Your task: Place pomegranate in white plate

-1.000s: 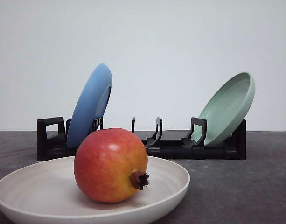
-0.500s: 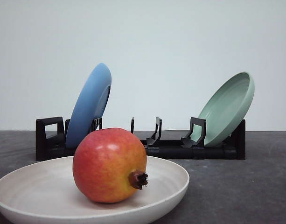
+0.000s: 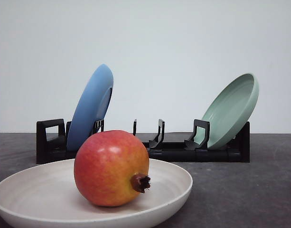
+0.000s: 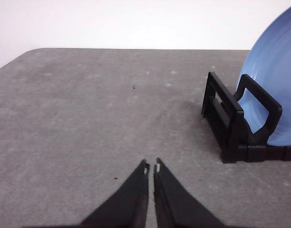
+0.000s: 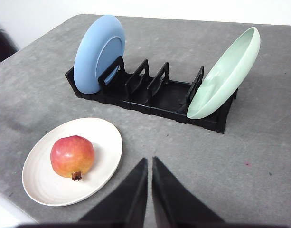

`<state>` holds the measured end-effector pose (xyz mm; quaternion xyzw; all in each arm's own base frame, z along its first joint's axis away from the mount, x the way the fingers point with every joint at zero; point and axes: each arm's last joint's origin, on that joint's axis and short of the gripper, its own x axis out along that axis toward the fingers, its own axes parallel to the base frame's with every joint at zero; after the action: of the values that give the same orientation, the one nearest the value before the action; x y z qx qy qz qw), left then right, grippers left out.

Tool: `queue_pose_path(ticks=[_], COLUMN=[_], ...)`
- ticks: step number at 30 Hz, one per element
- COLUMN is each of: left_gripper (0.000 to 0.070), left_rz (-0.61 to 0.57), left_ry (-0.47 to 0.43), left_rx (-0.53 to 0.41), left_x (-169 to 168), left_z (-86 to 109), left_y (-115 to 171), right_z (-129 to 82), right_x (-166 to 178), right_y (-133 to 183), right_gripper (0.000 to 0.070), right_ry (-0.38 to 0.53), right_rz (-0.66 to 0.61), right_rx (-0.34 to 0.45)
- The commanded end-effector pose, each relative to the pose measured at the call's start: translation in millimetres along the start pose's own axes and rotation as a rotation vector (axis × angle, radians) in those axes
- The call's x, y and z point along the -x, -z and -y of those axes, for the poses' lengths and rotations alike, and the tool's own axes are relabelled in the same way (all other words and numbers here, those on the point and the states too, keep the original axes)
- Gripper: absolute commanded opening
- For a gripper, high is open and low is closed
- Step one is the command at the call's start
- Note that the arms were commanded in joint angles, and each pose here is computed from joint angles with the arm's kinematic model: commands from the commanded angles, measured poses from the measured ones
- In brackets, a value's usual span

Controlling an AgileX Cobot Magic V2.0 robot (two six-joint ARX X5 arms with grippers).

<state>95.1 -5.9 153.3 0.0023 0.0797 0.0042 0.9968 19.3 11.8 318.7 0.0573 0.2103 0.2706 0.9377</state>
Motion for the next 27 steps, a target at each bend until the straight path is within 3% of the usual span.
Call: queue_pose_path(ticks=[1, 11, 14, 17, 20, 23, 27], left_gripper=[0.0000, 0.0000, 0.0000, 0.0000, 0.0000, 0.0000, 0.0000], left_rz=[-0.016, -0.016, -0.016, -0.016, -0.015, -0.016, -0.016], left_ry=[0.003, 0.003, 0.003, 0.003, 0.003, 0.003, 0.003], left_rx=[-0.016, -0.016, -0.016, -0.016, -0.016, -0.016, -0.016], left_x=[-1, -1, -1, -1, -1, -1, -1], left_z=[0.1, 0.1, 0.1, 0.1, 0.1, 0.1, 0.1], left_y=[4, 4, 4, 4, 4, 4, 4], right_z=[-1, 0, 4, 13, 27, 40, 58], right_x=[1, 0, -7, -26, -46, -60, -80], right_y=[-2, -2, 4, 19, 28, 44, 70], right_gripper=[0.0010, 0.0011, 0.0010, 0.0010, 0.0010, 0.0010, 0.0010], right_ry=[-0.012, 0.005, 0.150, 0.317, 0.460, 0.491, 0.505], right_rz=[0.012, 0.016, 0.042, 0.098, 0.307, 0.419, 0.405], right_rx=[0.005, 0.029, 0.121, 0.128, 0.095, 0.080, 0.103])
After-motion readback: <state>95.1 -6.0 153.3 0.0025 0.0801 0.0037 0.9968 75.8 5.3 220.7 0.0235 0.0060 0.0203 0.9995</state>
